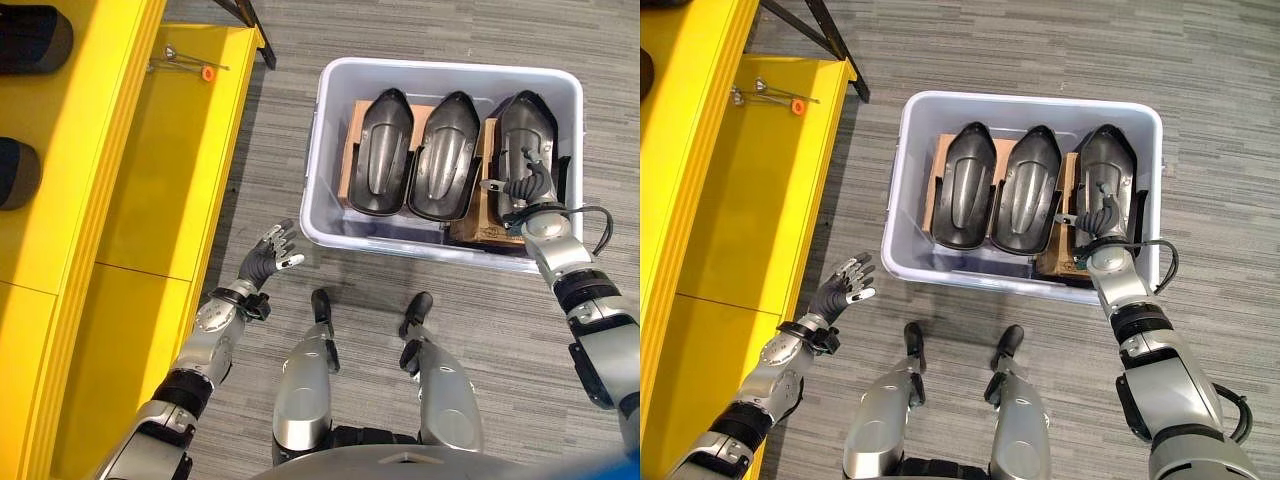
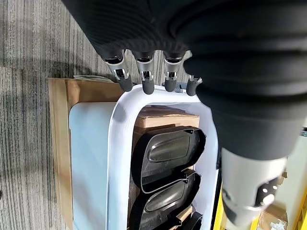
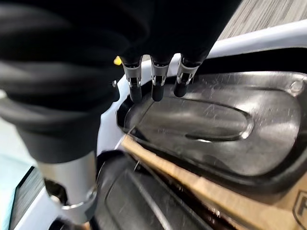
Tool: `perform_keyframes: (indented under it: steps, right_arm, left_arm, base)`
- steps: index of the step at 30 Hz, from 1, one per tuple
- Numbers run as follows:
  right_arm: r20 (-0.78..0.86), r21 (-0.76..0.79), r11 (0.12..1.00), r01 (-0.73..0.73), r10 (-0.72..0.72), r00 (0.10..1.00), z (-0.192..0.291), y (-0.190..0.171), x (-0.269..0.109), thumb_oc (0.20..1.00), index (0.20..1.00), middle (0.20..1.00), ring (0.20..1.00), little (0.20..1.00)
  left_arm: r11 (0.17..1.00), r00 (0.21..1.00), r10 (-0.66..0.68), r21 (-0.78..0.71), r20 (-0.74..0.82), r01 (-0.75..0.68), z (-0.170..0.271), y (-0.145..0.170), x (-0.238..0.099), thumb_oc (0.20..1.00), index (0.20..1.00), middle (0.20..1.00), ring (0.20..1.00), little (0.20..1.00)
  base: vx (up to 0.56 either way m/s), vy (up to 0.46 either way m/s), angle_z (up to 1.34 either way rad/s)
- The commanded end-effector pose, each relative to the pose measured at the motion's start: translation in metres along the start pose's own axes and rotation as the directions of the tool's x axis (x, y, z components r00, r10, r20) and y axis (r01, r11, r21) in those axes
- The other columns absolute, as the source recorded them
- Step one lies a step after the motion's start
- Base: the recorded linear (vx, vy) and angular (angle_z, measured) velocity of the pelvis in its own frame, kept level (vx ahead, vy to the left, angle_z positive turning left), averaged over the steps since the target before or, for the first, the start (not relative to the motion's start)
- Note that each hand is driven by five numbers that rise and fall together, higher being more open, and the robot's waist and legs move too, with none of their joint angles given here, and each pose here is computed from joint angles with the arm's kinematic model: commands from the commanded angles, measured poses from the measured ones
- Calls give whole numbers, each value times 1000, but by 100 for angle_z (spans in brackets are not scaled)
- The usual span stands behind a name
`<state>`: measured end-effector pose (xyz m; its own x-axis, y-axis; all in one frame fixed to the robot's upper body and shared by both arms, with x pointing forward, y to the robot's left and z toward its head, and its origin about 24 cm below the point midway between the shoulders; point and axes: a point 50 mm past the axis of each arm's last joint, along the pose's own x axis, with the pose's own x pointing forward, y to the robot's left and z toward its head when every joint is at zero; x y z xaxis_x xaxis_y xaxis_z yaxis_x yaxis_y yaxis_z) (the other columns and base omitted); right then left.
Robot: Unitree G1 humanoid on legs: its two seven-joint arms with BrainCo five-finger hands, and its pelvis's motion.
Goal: Move parts from the plastic box to the shelf.
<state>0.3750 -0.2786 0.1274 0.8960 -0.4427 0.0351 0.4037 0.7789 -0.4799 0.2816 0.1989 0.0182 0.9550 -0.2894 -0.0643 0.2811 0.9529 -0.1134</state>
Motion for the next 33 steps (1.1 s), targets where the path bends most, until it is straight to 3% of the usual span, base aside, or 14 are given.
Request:
perform_keyframes:
  steps: [1,5,12,17,22,28,33]
  right_arm:
    - [-13,42,994,102,-101,995,7,-19,7,1000,1000,1000,1000,1000]
    - [-43,76,994,79,-76,996,5,-19,8,1000,1000,1000,1000,1000]
    - [36,112,989,-93,90,995,17,-5,7,1000,1000,1000,1000,1000]
    - [134,24,970,-240,235,963,35,13,1,1000,1000,1000,1000,1000]
    - [193,-50,963,-265,270,944,49,26,-5,1000,1000,1000,1000,1000]
    - [196,-71,979,-189,199,960,53,27,-5,1000,1000,1000,1000,1000]
    - [192,-136,988,74,-47,980,48,7,1,1000,1000,1000,1000,1000]
  left_arm:
    - [998,998,-61,-5,3,61,-5,-11,-9,1000,1000,1000,1000,1000]
    - [997,997,-74,-4,4,74,-7,-16,-11,1000,1000,1000,1000,1000]
    - [997,997,-81,-3,17,81,-6,-18,-11,1000,1000,1000,1000,1000]
    - [996,996,-85,-7,13,85,-7,-18,-15,1000,1000,1000,1000,1000]
    - [996,996,-89,-15,9,89,-9,-19,-17,1000,1000,1000,1000,1000]
    - [996,996,-93,-19,-3,93,-11,-20,-18,1000,1000,1000,1000,1000]
    - [994,995,-100,-31,-6,100,-14,-24,-18,1000,1000,1000,1000,1000]
  base:
    - [-36,11,10]
    - [-39,21,0]
    - [-23,14,1]
    - [0,0,0]
    - [0,0,0]
    - [0,0,0]
    - [0,0,0]
